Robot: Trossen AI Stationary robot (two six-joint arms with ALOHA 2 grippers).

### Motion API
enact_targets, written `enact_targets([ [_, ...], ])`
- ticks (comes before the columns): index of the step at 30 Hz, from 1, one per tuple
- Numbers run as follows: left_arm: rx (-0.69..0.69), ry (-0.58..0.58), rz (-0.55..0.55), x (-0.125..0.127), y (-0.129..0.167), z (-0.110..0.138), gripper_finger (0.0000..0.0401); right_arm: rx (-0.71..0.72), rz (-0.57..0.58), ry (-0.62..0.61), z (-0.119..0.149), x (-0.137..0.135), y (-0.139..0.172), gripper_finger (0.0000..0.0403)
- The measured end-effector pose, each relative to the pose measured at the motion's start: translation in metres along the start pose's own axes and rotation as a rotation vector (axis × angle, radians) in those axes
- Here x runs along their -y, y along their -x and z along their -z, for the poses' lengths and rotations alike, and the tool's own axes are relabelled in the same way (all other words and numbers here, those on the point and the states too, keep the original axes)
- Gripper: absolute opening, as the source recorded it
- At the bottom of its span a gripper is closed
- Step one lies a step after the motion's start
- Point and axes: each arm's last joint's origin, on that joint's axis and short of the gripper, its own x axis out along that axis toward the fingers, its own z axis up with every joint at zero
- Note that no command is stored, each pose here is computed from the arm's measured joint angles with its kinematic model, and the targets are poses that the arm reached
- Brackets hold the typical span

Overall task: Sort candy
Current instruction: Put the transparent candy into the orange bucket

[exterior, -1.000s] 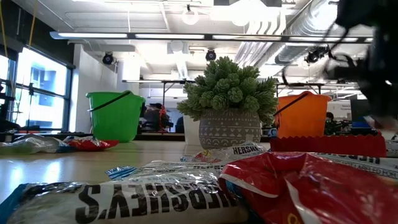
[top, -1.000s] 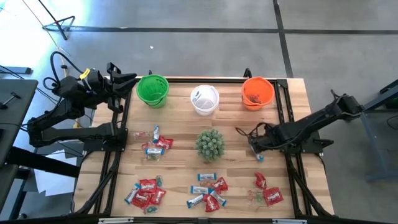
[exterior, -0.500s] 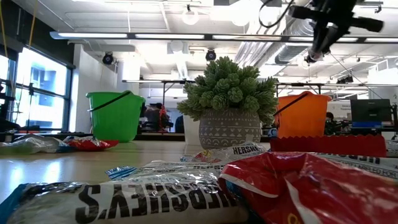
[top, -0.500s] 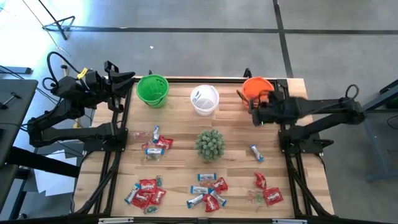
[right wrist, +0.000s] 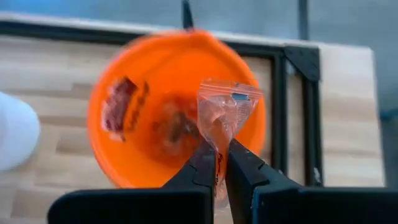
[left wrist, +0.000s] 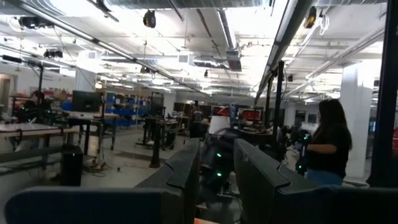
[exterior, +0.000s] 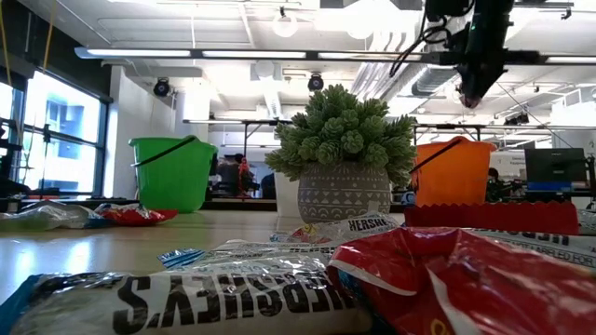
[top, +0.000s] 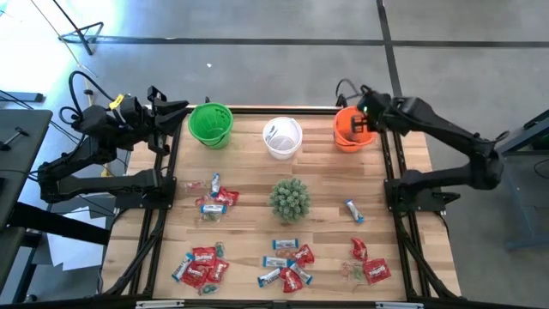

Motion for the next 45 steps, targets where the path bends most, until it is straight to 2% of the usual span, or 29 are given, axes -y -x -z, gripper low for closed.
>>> enact_targets([
  [4, -0.015, 0.021, -0.002, 0.0, 0.0, 0.002, 0.0082, 0.017, -0.073, 0.026, -0.019, 0.002, -0.012, 0.0009],
  [9, -0.015, 0.029, -0.002, 0.0, 0.0, 0.002, 0.0082, 0.001, -0.079, 0.087, -0.029, -0.001, -0.026, 0.0013],
  [15, -0.021, 0.028, -0.002, 0.0, 0.0, 0.002, 0.0082, -0.06, -0.09, 0.174, -0.03, -0.008, -0.038, 0.0065],
  [20, -0.024, 0.028, -0.003, 0.0, 0.0, 0.002, 0.0082, -0.148, -0.144, 0.178, -0.026, -0.007, -0.035, 0.0109],
  [26, -0.024, 0.028, -0.003, 0.0, 0.0, 0.002, 0.0082, -0.335, -0.188, 0.15, -0.017, -0.004, -0.011, 0.0123],
  [34, -0.046, 0.028, -0.005, 0.0, 0.0, 0.005, 0.0082, -0.588, -0.229, 0.159, 0.024, -0.026, 0.029, 0.0123],
  [38, -0.063, 0.013, -0.007, -0.001, 0.0, 0.006, 0.0082, -0.627, -0.216, 0.176, 0.053, -0.042, 0.045, 0.0123],
  [45, -0.068, 0.003, -0.007, -0.001, 0.0, 0.007, 0.0082, -0.674, -0.164, 0.126, 0.106, -0.053, 0.077, 0.0123],
])
